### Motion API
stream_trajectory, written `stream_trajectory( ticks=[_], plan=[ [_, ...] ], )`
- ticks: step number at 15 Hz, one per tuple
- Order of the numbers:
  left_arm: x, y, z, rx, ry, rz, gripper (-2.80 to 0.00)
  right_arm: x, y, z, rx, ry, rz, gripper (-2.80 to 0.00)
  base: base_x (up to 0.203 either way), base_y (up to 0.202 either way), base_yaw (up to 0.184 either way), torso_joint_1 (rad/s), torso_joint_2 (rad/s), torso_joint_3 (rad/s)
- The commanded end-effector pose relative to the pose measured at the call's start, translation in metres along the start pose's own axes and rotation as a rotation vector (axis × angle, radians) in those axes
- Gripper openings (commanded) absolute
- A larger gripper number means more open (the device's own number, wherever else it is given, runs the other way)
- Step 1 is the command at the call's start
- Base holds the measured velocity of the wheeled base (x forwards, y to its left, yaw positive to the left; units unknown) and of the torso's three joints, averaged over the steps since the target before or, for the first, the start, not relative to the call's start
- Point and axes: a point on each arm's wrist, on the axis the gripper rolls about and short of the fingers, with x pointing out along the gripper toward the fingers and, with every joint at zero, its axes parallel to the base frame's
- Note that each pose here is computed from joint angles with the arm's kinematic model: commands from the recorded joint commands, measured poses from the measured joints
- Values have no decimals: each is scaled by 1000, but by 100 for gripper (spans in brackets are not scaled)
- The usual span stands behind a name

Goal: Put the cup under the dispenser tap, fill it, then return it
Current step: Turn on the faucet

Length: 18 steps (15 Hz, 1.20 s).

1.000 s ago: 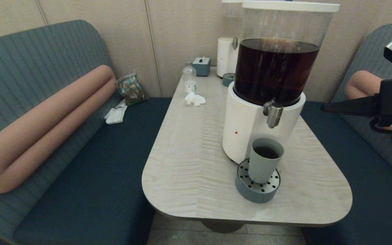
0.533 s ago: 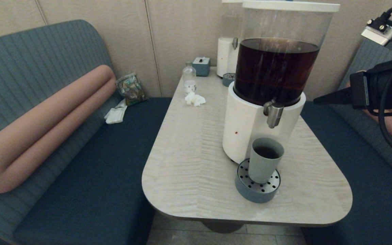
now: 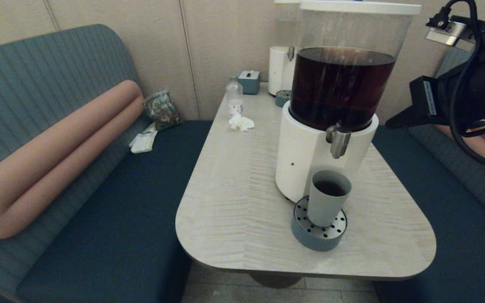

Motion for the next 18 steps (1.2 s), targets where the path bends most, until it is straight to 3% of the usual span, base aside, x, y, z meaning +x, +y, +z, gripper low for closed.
stream_trajectory(
  ticks=[1, 5, 18],
  plan=[
    [0, 0, 0, -1, 2, 1, -280, 11, 2, 0, 21, 26, 5, -280, 0, 0, 0, 0, 0, 0],
    [0, 0, 0, -1, 2, 1, -280, 22, 7, 5, 63, 34, 151, -280, 0, 0, 0, 0, 0, 0],
    [0, 0, 0, -1, 2, 1, -280, 47, 4, 8, 60, 24, 135, -280, 0, 0, 0, 0, 0, 0]
  ],
)
